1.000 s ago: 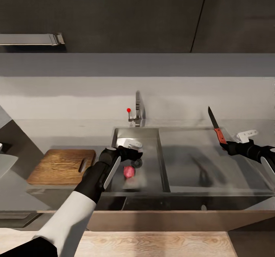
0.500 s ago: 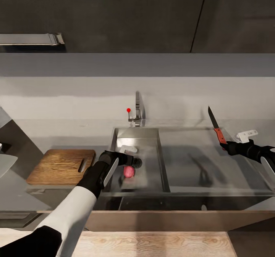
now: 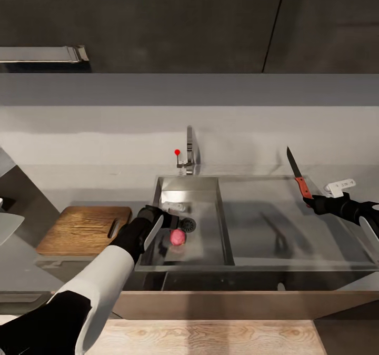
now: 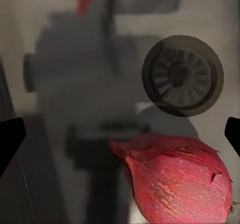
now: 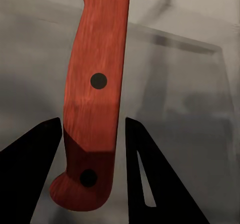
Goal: In the kitchen, take the Vidalia onion out of the sink, dice it on the chopping board with the paring knife, put the diced onion into the bowl on the countertop, then place both the paring knife and the chopping board into the sink.
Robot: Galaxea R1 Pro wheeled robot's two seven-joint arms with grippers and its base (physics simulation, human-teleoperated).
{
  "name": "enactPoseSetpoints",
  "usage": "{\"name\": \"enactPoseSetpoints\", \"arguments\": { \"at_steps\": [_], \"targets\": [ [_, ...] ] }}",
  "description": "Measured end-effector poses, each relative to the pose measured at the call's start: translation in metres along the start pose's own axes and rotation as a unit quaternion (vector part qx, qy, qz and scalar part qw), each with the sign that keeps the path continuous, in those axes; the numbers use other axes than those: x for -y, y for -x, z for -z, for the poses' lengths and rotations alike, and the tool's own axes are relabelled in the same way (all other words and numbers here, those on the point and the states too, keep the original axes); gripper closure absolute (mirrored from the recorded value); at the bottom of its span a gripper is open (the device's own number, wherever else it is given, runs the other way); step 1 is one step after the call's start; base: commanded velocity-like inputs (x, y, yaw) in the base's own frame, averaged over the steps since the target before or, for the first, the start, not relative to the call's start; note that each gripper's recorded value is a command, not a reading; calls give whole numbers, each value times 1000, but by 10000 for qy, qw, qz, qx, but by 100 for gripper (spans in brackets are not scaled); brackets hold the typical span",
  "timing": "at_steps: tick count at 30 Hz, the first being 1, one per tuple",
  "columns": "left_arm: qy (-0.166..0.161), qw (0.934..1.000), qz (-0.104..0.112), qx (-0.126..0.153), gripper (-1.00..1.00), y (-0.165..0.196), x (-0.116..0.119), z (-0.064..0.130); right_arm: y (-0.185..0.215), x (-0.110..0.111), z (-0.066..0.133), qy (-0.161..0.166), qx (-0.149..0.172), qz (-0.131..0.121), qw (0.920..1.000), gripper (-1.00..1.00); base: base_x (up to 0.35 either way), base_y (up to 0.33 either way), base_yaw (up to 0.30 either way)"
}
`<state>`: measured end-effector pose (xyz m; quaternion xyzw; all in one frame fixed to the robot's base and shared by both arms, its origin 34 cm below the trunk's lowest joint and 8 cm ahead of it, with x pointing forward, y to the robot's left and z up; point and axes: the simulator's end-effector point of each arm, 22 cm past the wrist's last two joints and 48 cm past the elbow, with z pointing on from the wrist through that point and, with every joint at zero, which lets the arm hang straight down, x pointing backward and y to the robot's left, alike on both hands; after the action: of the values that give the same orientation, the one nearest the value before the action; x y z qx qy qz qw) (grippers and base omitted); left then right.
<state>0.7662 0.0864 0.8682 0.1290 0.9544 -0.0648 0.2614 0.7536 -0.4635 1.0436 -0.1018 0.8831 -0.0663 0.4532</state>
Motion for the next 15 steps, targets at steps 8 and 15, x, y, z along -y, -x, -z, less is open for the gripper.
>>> {"name": "enactPoseSetpoints", "arguments": {
  "at_steps": [8, 15],
  "targets": [
    [-12, 10000, -10, -10, -100, -1, 0, -2, -1, 0, -1, 4, -15, 0, 10000, 100, 0, 0, 0],
    [-48, 9995, -25, 297, -100, 15, 2, 1, -2, 0, -1, 4, -16, 1, 10000, 100, 0, 0, 0]
  ]
}}
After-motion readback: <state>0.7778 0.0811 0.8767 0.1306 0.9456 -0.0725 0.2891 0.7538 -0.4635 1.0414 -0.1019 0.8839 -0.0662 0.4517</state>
